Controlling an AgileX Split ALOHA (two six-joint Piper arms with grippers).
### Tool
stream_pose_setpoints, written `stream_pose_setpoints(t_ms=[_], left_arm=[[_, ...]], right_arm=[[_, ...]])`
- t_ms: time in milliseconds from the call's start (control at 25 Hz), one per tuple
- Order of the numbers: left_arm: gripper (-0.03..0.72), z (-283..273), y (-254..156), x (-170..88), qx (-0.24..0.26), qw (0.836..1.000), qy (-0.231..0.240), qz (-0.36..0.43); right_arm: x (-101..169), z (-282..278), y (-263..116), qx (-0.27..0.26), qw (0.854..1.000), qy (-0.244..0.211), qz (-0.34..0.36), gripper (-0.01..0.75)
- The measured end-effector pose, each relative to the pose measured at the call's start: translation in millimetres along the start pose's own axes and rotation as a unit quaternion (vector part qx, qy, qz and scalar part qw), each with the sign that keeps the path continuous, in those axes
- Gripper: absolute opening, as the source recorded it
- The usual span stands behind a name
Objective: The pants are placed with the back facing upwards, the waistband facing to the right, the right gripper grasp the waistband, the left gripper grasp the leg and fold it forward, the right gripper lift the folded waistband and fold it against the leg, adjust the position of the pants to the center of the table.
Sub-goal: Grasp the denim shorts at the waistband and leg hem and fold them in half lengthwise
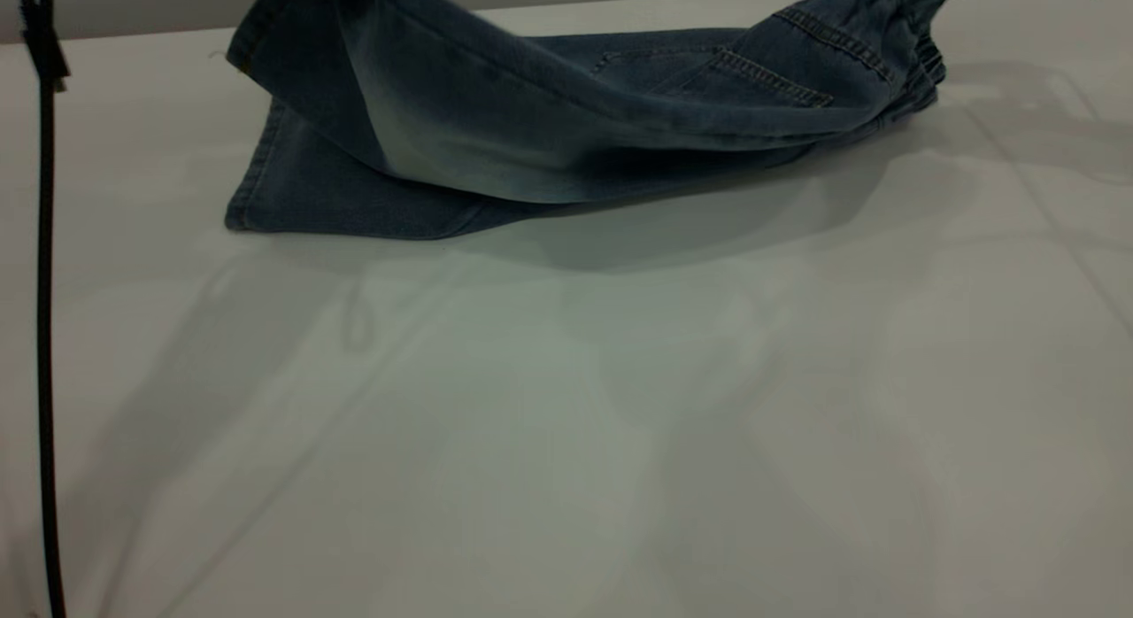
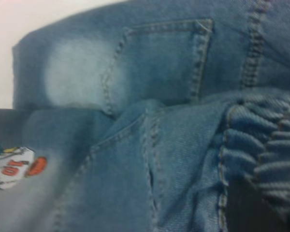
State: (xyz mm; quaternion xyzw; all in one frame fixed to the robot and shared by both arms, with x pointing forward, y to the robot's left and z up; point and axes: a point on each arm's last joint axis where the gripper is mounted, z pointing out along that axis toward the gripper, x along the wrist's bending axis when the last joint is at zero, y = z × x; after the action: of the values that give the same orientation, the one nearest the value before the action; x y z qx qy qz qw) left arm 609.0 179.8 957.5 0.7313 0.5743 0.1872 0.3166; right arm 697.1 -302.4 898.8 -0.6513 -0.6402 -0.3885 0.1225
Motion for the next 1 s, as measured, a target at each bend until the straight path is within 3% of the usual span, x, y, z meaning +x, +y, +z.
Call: stream_pose_setpoints(t_ms=[440, 680, 1000], left_arm=[[0.073, 49, 22, 30, 0.015, 1.000, 0.020, -0.005], [0.073, 53, 34, 45, 0.021, 0.999, 0.028, -0.004], [0.073, 66, 22, 55, 0.045, 0.998, 0.036, -0.006]], right_arm=[[-9, 5, 6, -0.020, 1.000, -0.018, 0.004, 0.030], [-11, 18, 15, -0.030, 1.000, -0.001, 0.008, 0.030], [-22, 37, 11, -0.019, 0.999, 0.005, 0.025, 0.030]])
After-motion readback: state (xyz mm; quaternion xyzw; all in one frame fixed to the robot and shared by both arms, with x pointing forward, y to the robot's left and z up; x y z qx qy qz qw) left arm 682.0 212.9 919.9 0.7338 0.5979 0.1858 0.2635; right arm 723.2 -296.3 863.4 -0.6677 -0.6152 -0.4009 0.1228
